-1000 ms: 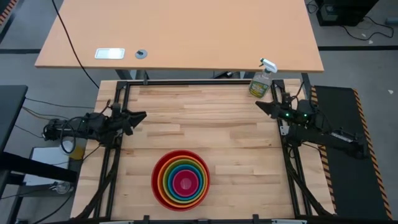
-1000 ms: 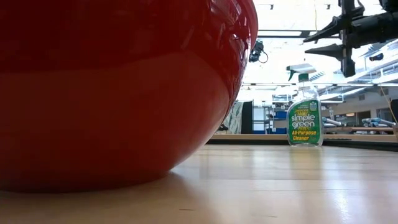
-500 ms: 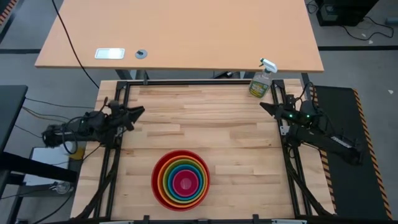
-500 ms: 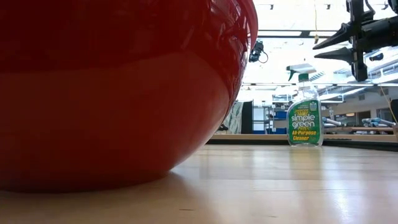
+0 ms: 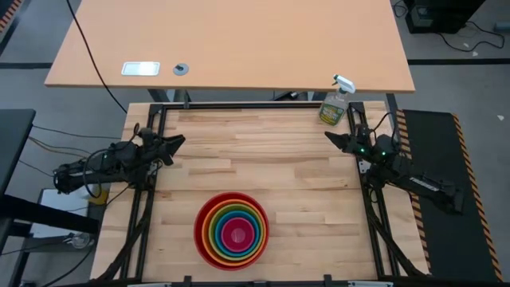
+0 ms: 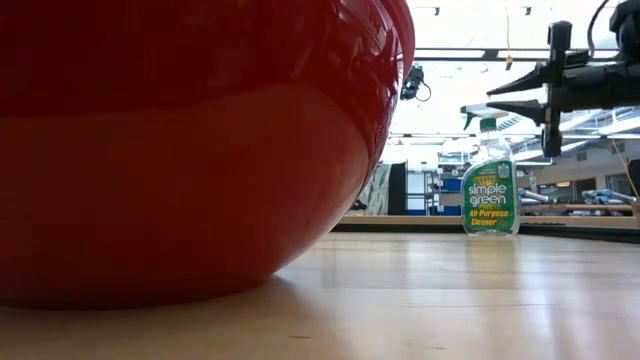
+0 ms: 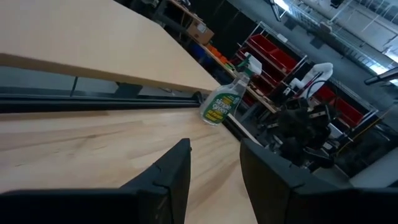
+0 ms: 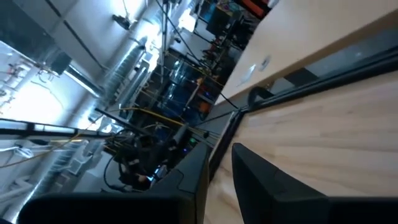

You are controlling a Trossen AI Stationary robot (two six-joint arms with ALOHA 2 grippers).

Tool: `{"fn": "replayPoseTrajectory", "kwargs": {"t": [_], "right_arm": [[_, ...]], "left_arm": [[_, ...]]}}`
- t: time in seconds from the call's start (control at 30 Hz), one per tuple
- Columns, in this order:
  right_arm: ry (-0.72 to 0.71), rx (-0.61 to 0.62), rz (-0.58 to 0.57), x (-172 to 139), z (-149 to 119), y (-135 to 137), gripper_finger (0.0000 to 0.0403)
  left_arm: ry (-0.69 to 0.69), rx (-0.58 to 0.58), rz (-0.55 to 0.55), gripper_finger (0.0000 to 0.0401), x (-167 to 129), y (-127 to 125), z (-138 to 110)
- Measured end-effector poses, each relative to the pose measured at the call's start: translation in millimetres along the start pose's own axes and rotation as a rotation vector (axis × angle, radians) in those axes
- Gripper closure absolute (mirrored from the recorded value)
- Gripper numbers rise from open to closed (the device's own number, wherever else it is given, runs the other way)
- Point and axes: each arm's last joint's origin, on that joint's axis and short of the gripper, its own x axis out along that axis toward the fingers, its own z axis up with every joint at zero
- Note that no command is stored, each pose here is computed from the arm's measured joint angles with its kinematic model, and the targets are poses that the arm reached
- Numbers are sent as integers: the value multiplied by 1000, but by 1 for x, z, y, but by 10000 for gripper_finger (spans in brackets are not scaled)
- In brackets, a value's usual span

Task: Nest bowls inside each other
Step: Return to Home Position

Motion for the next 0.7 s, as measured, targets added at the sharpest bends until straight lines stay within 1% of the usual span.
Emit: {"fn": "replayPoseTrajectory", "kwargs": {"t": [0.23,0.43,0.7], "right_arm": [[0,13,-24,1,-4,-10,323],[23,55,-38,2,-10,-20,323],[19,45,-32,3,-9,-20,324]], "left_arm": [[-4,-4,-5,260,0,0,0],[-3,-9,-6,260,0,-1,0],[-7,-2,-10,260,0,-1,1]]}}
